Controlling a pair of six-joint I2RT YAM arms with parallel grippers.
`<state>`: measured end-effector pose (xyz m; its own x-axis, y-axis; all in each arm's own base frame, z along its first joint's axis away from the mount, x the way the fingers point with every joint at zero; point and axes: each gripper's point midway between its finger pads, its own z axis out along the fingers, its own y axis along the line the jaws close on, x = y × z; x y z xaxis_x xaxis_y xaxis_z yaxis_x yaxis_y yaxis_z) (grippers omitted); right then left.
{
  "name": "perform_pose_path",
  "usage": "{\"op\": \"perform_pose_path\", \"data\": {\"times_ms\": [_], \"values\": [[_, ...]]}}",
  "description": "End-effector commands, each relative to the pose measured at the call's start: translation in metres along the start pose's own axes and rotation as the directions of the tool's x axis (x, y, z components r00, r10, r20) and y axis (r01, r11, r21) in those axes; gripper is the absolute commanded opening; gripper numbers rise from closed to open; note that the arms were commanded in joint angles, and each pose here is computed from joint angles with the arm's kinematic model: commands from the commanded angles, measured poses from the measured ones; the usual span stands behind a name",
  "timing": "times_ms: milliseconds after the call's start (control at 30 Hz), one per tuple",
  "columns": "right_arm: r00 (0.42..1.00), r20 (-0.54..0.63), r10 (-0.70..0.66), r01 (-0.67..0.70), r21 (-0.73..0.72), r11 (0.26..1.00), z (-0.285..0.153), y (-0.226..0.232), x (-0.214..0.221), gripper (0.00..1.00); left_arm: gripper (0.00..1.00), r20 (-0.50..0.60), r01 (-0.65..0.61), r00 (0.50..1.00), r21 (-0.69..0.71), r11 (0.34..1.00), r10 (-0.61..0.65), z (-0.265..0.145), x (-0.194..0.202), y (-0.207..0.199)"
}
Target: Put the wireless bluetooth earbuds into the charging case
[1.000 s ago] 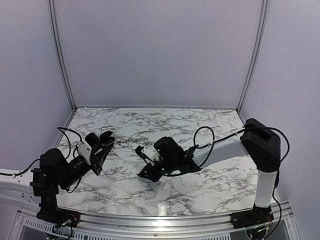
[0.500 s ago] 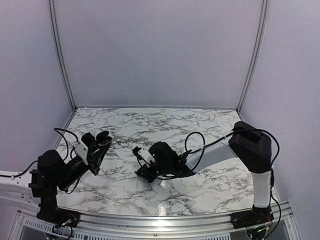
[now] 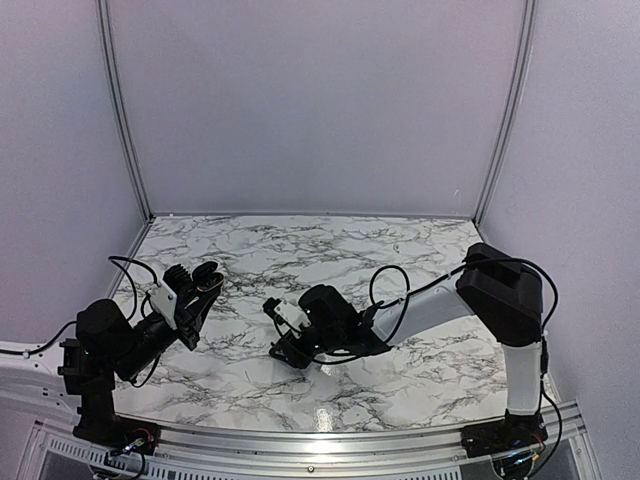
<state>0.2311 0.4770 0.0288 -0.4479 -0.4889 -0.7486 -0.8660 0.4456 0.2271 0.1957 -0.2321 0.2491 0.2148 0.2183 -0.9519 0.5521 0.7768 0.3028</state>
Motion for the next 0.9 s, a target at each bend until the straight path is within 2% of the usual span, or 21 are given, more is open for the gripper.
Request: {"op": "perform_pose_path", "data": {"times_ms": [0,400,867], "values": [[0.995,0.026,-0.095,0.097,-0.089,0.991,-0.007,0.015,-0.011,0.41,0.0,0.027,0.02,0.999,-0.011,1.0,-0.019,0.0,-0.005,0.003],[0.989,-0.021,-0.144,0.141,-0.12,0.983,-0.005,0.025,0.001,0.35,0.0,0.029,0.021,0.999,-0.012,1.0,-0.021,0.0,-0.005,0.004],[0.954,-0.095,-0.283,0.284,0.001,0.959,-0.003,0.008,0.007,0.32,0.0,0.028,0.023,0.999,-0.004,1.0,-0.023,0.002,-0.005,0.003]]}}
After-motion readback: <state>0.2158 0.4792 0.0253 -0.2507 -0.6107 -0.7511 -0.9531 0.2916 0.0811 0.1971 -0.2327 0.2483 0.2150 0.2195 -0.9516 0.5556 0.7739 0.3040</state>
